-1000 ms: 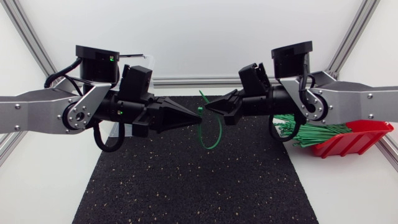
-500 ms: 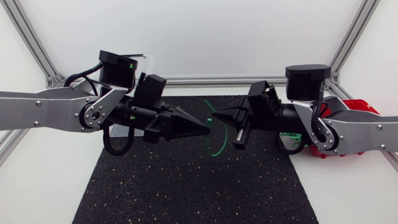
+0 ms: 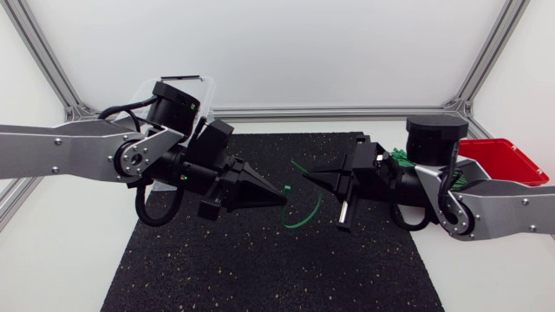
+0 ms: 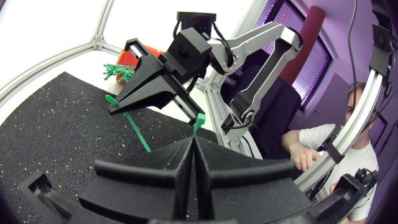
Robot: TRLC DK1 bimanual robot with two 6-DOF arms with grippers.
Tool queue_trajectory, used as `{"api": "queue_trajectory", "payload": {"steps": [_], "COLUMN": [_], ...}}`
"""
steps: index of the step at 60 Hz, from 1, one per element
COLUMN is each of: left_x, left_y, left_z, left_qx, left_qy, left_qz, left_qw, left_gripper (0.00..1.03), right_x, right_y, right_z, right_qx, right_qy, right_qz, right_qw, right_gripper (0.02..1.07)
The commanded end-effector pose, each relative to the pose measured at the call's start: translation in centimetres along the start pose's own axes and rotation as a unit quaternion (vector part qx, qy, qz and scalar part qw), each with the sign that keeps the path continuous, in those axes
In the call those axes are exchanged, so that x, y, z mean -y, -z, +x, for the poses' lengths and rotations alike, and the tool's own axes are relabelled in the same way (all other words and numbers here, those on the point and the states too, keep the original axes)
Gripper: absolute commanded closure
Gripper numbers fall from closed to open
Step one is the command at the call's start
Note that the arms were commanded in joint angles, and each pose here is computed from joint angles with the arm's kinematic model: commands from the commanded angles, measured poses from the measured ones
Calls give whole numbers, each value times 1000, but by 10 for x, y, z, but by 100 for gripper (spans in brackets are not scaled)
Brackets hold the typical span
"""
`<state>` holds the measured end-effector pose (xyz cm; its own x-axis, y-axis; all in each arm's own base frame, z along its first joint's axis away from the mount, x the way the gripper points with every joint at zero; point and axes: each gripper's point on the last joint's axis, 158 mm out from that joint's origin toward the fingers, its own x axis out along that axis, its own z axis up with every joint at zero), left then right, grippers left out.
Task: Take a green cable tie from the red box, thread the tail through the head to close it, then place it in the transparent bin on the left.
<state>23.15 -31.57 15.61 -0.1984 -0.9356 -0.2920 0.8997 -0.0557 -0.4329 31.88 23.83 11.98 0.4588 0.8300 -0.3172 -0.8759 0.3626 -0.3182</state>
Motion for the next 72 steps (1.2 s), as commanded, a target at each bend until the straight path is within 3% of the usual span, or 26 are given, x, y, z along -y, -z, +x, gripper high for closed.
{"api": "queue_trajectory", "payload": {"steps": [1, 27, 72], "left_x": [-6, 2, 1], "left_y": [1, 22, 29], "left_z": [3, 8, 5], "left_qx": [-7, -44, -64], "left_qy": [2, 18, 25], "left_qz": [11, 23, 25], "left_qw": [1000, 999, 997], "left_gripper": [100, 100, 100], "right_x": [-15, -22, -46], "right_y": [5, 13, 5], "right_z": [0, -1, -2], "right_qx": [1, 18, 36], "right_qy": [-4, 41, 49], "right_qz": [-39, -161, -239], "right_qw": [999, 986, 969], "right_gripper": [101, 101, 101]}}
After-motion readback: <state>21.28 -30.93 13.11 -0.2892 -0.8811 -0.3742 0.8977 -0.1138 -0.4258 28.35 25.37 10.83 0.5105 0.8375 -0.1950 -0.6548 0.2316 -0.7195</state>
